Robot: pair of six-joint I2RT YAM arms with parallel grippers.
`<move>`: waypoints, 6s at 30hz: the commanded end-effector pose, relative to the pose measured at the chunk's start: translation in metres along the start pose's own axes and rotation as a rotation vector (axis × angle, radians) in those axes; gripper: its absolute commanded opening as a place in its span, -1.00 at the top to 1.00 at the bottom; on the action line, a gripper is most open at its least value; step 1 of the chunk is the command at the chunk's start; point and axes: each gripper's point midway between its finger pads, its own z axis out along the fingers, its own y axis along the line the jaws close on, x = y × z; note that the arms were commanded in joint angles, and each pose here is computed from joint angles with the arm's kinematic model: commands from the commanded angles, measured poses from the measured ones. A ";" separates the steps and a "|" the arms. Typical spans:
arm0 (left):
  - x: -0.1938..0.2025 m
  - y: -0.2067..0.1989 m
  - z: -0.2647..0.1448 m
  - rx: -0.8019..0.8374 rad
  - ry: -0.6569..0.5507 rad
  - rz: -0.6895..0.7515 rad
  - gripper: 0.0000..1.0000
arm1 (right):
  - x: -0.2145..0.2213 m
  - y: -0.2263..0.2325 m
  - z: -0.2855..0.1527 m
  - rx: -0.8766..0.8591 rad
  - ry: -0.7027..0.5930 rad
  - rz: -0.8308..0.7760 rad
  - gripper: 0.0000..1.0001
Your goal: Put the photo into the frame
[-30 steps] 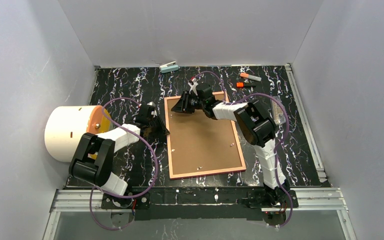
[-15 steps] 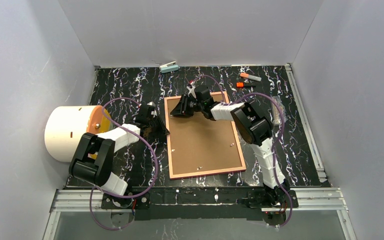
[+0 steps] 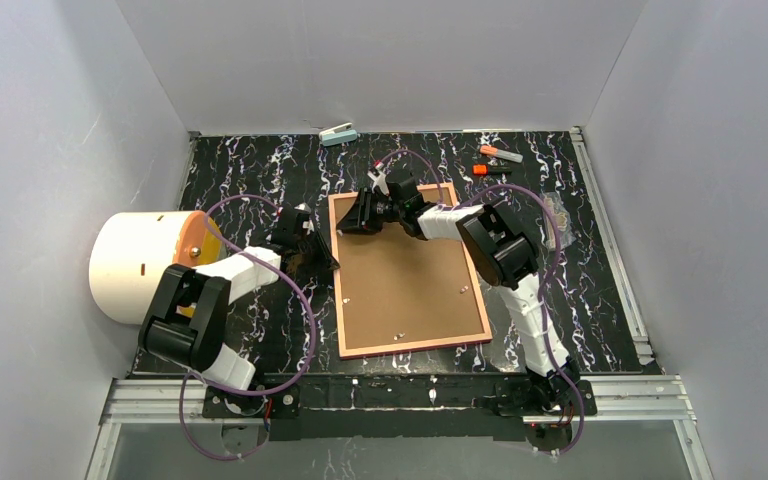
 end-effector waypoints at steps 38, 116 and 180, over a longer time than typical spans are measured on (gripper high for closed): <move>0.014 -0.012 -0.039 0.034 0.065 0.019 0.32 | 0.087 0.048 -0.102 0.056 -0.020 0.135 0.13; 0.044 -0.019 -0.045 0.166 0.091 -0.015 0.13 | 0.164 0.047 -0.169 0.458 -0.152 -0.126 0.04; 0.051 0.010 -0.023 0.046 0.101 -0.014 0.59 | 0.244 0.015 -0.191 0.346 0.517 -0.216 0.51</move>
